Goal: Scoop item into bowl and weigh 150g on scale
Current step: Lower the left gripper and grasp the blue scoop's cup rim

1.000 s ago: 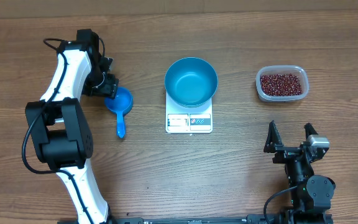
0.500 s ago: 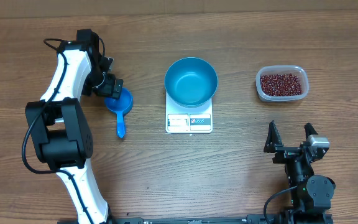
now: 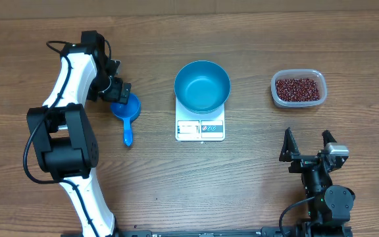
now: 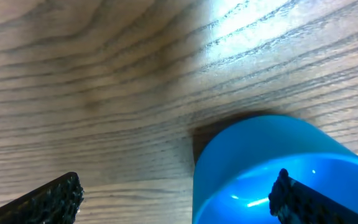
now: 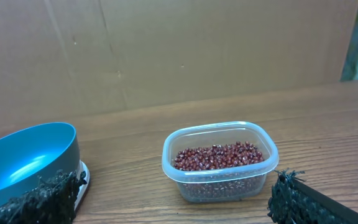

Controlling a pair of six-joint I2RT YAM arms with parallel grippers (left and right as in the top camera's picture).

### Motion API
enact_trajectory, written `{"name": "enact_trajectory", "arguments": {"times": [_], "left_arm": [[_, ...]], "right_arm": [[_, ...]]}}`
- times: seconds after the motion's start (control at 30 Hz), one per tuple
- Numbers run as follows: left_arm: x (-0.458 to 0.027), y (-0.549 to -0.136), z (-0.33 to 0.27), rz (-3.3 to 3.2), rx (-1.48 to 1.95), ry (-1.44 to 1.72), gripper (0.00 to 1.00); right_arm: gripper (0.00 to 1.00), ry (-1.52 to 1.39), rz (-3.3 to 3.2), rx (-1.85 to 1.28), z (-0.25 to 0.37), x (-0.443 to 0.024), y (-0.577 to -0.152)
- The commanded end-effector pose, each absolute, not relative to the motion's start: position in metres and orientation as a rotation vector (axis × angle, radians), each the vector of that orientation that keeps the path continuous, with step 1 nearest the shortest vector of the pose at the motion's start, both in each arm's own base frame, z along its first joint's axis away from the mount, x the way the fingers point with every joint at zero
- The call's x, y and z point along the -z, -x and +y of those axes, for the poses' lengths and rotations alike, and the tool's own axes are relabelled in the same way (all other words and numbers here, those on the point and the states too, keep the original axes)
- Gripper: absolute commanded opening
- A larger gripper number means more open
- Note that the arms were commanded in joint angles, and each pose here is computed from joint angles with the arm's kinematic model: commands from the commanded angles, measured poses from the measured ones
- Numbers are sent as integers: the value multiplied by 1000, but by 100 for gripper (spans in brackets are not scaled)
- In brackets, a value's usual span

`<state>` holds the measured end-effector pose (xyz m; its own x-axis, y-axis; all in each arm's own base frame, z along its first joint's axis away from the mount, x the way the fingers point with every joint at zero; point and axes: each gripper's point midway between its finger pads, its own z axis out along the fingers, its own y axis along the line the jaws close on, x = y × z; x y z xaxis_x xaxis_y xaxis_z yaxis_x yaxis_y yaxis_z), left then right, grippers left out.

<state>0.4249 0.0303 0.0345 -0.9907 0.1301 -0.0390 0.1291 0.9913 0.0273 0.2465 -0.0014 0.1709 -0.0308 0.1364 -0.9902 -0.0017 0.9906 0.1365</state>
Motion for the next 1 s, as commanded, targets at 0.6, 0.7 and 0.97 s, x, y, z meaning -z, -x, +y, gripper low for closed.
{"name": "enact_trajectory", "arguments": {"times": [0.6, 0.7, 0.97], "left_arm": [[-12, -418, 26, 3115, -21, -243, 86], [-12, -418, 26, 3114, -21, -242, 85], [-12, -418, 26, 3114, -20, -242, 70]], "right_arm": [[100, -95, 1593, -99, -2, -169, -246], [100, -95, 1593, -99, -2, -169, -246], [100, -95, 1593, -99, -2, -169, -246]]}}
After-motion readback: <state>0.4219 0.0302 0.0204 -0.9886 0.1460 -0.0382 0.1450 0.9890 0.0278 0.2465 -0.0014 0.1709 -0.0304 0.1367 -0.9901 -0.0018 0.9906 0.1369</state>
